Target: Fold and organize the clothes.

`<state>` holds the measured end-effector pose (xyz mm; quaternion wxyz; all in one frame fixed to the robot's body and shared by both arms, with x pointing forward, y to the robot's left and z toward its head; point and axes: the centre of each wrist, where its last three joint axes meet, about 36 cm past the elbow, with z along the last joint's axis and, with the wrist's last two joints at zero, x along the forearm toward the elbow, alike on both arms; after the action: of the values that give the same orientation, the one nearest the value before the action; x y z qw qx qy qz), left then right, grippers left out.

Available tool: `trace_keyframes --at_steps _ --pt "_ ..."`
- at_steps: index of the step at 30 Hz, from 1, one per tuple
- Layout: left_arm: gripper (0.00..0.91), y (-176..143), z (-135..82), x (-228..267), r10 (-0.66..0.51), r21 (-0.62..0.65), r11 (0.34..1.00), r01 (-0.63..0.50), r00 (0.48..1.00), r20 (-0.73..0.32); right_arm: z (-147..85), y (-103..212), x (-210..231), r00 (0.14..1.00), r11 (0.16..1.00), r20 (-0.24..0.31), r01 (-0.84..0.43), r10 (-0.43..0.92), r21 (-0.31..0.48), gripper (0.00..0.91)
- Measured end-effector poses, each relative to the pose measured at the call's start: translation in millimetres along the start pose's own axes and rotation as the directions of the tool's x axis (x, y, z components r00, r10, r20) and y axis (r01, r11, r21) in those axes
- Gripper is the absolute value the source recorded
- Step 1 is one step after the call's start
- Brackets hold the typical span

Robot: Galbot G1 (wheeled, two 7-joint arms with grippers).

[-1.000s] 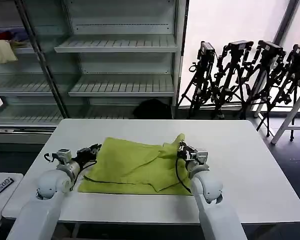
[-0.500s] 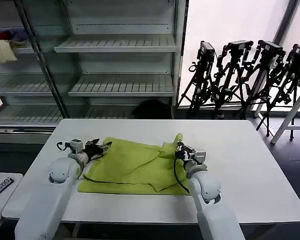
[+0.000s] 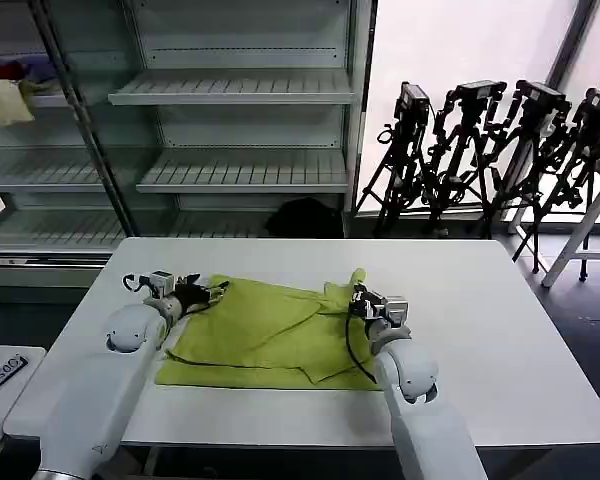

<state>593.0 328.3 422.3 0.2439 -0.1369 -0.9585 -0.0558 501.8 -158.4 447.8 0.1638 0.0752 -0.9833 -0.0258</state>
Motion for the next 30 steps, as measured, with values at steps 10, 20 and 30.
trace_keyframes --at_steps 10,20,30 --pt "0.0 -2.0 3.0 -3.3 0.016 -0.023 1.0 -0.016 1.0 -0.014 0.4 0.1 0.3 1.0 1.0 0.0 0.0 0.0 0.004 0.0" --pt "0.0 2.8 7.1 2.6 0.013 -0.035 0.999 -0.013 1.0 0.009 1.0 2.7 3.5 1.0 1.0 0.003 0.009 -0.009 -0.002 0.0" --pt "0.0 6.7 3.0 24.9 -0.001 -0.012 1.0 0.002 0.997 0.08 1.0 3.1 17.3 1.0 1.0 0.016 0.027 -0.027 -0.001 0.0"
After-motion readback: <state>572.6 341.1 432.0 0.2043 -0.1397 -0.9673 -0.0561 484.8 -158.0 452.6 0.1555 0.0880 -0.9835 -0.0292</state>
